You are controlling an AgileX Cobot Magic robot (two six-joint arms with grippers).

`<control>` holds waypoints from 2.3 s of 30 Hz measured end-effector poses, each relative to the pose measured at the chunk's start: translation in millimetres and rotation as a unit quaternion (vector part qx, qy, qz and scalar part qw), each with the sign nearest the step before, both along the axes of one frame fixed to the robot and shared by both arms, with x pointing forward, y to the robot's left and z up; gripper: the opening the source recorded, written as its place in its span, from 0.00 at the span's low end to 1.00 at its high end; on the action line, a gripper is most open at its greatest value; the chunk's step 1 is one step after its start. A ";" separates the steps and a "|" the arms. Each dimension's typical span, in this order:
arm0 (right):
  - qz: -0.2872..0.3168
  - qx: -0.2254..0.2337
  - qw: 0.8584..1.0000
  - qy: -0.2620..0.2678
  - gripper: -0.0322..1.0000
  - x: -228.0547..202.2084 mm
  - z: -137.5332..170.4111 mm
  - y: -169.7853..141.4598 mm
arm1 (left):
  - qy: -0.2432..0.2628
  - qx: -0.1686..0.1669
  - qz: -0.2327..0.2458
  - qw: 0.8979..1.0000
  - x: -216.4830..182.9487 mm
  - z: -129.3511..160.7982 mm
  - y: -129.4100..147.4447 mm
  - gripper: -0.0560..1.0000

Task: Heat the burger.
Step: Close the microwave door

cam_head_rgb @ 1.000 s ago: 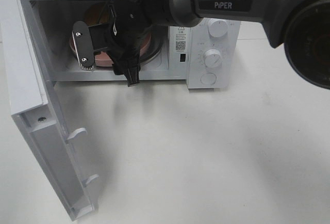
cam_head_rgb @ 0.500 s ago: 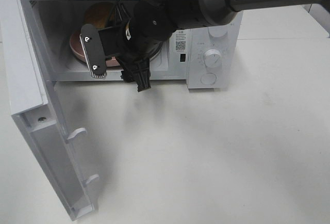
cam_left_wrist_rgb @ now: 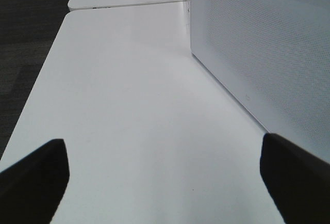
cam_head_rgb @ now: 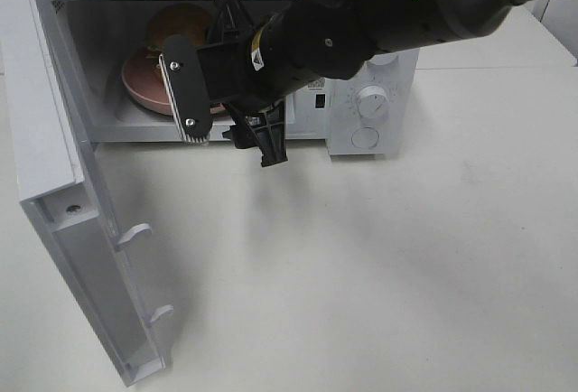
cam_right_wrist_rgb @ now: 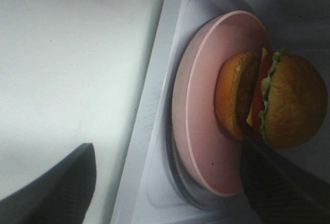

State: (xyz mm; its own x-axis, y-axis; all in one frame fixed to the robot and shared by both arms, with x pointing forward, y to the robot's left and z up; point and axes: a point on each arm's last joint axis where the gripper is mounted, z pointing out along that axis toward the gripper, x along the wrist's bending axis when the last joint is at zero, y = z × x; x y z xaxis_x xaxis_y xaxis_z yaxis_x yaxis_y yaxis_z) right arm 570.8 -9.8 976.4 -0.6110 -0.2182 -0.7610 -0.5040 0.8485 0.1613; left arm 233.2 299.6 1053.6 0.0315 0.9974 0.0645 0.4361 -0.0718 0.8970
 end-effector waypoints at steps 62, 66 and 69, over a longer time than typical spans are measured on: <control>-0.513 0.181 0.777 0.317 0.74 -197.0 97.6 -187.5 | 0.000 0.000 0.000 1.000 0.0 0.0 0.0 0.93; -0.532 0.196 0.759 0.320 0.74 -210.9 90.1 -206.2 | 0.000 0.000 0.000 1.000 0.0 0.0 0.0 0.93; -0.553 0.204 0.743 0.317 0.74 -213.4 84.9 -217.4 | 0.000 0.000 0.000 1.000 0.0 0.0 0.0 0.93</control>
State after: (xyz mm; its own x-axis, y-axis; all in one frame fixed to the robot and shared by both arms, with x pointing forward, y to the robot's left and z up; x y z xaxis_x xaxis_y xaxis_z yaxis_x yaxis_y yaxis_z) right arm 357.5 -227.2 1061.3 -0.5082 0.8544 -0.1087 0.7526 0.5019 0.4262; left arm 233.2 299.6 1053.6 0.0315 0.9974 0.0645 0.4361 -0.0718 0.8970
